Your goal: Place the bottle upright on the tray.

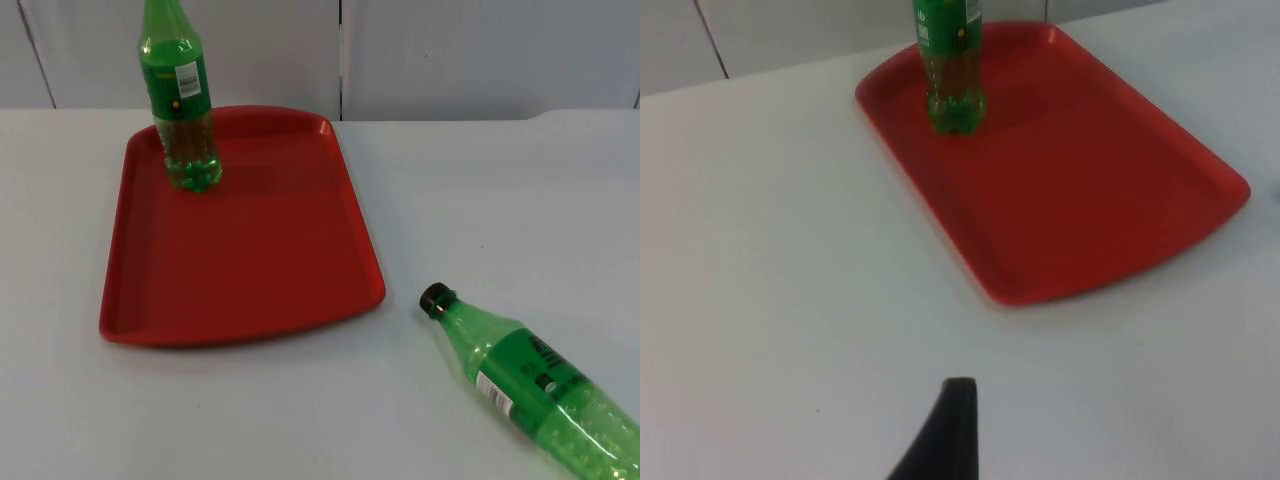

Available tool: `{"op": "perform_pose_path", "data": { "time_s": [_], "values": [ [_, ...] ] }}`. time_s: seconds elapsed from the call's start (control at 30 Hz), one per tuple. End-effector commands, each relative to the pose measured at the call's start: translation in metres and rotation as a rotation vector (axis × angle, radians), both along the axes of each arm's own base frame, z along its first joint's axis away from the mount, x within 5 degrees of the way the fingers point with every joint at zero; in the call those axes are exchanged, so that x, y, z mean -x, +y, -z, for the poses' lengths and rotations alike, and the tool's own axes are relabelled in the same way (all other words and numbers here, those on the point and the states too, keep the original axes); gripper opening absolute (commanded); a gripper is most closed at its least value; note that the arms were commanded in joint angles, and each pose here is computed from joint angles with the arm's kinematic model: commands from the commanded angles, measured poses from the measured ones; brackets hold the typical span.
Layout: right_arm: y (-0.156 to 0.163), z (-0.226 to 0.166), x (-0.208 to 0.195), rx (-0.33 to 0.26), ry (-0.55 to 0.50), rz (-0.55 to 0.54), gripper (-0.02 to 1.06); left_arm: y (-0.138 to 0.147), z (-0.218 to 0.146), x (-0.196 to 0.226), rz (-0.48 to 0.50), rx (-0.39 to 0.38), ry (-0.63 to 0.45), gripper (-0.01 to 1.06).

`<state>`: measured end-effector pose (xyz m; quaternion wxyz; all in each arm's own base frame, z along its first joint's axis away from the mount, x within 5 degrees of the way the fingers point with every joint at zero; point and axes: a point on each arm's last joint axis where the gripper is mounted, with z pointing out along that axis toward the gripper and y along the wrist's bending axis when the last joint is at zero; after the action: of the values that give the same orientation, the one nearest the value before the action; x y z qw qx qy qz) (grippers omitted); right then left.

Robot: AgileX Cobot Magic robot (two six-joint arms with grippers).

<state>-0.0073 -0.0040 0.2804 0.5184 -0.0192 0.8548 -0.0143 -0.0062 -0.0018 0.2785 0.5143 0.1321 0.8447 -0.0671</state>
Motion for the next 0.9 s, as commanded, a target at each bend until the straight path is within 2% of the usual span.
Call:
{"op": "perform_pose_path", "data": {
  "time_s": [0.0,0.87],
  "values": [
    [0.0003,0.0000,0.0000,0.001,-0.007,-0.010,1.05,-0.0005,0.0007,0.0001,-0.004,0.017,-0.001,0.88],
    [0.0003,0.0000,0.0000,0.001,-0.007,-0.010,1.05,0.0000,0.0022,0.0003,-0.006,0.005,0.011,0.88]
  ]
}}
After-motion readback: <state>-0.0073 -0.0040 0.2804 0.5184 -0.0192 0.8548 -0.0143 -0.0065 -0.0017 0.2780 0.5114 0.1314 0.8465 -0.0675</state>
